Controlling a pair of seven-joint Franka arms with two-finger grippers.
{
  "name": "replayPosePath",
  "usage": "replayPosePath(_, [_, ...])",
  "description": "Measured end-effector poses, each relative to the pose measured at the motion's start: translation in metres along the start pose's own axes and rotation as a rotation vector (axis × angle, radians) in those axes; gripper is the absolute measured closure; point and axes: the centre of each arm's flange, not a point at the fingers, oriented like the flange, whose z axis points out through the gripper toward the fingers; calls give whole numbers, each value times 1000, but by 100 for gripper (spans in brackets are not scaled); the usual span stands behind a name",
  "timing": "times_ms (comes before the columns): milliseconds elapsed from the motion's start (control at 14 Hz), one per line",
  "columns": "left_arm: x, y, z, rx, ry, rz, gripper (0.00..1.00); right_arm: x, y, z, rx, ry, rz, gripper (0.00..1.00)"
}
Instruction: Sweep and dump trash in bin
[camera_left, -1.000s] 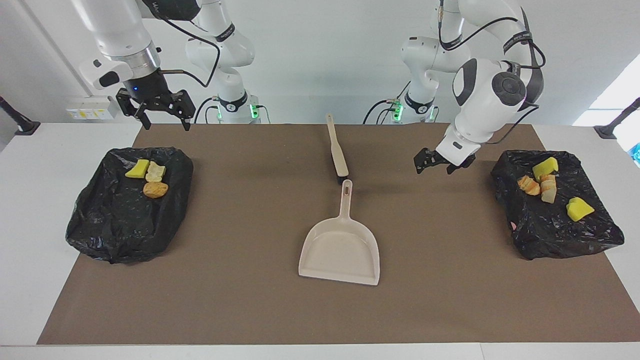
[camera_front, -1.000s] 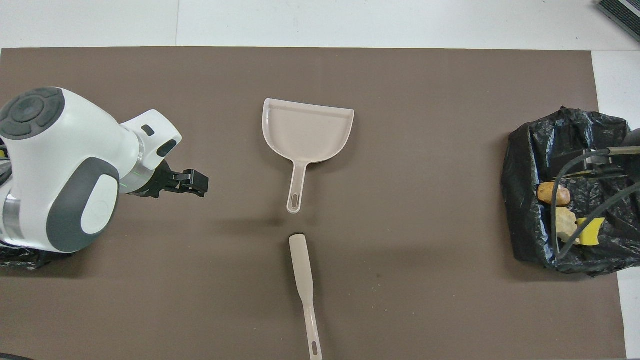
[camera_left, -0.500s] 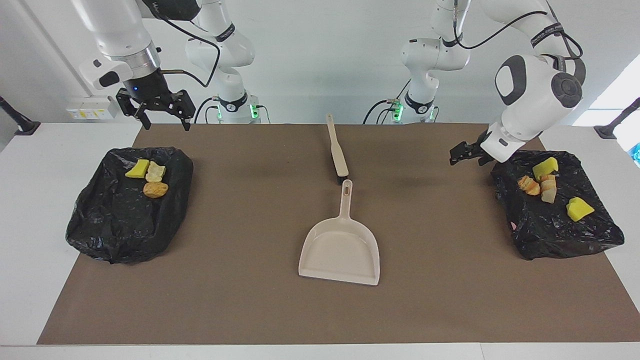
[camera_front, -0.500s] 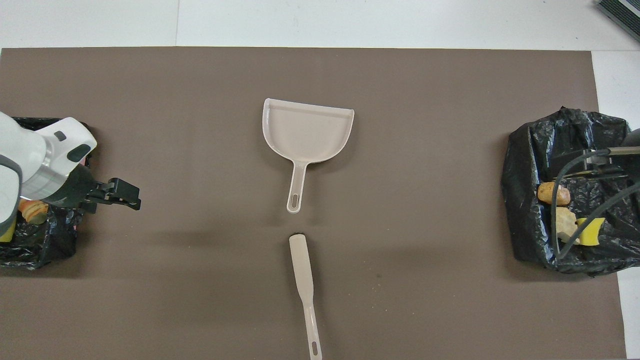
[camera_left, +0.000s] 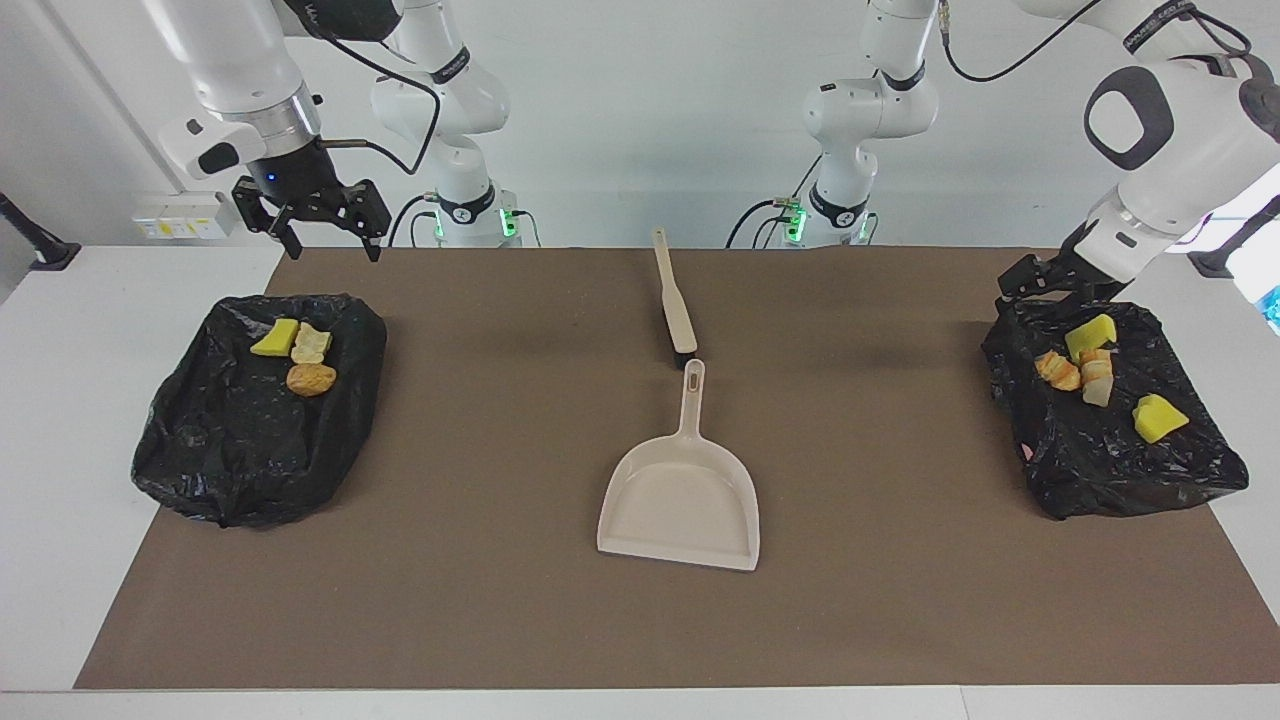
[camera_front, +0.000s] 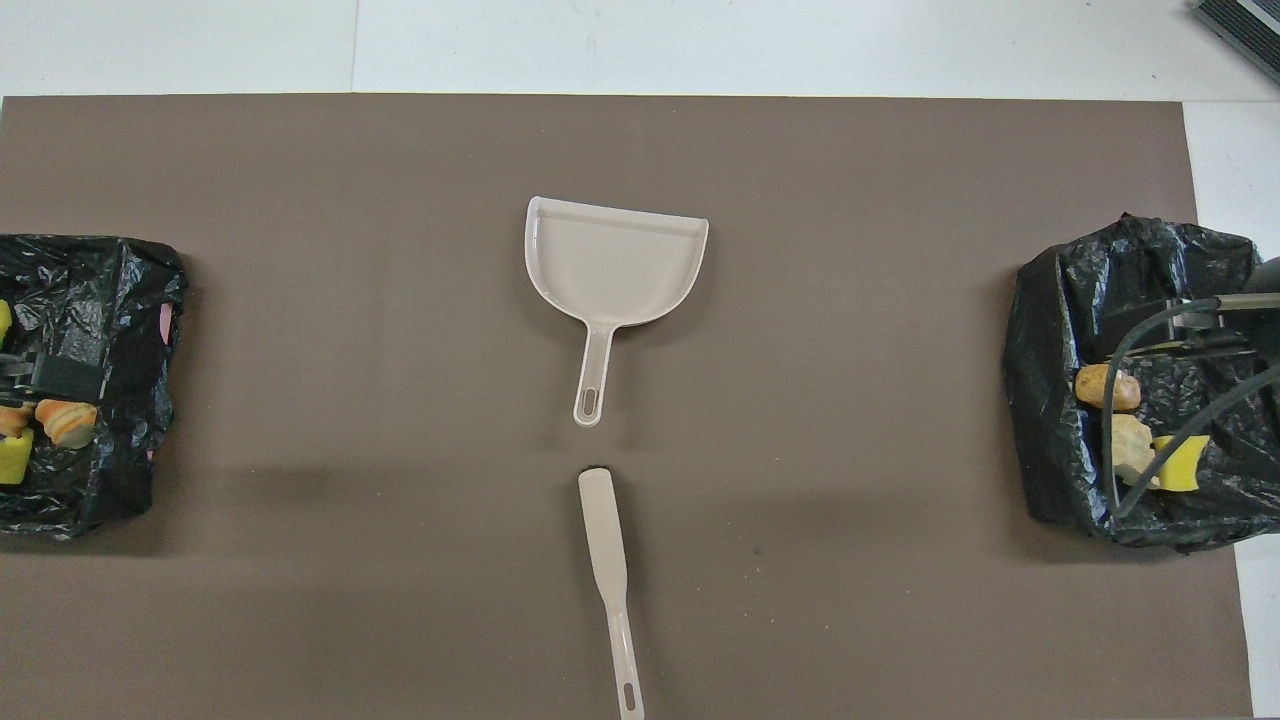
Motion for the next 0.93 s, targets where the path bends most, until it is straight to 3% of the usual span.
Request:
replayPosePath(571, [-13,48,-101,52,23,66,0,0,0,0,0,0,0,0])
replayPosePath(929, [-12,95,-114,59,36,29,0,0,0,0,0,0,0,0])
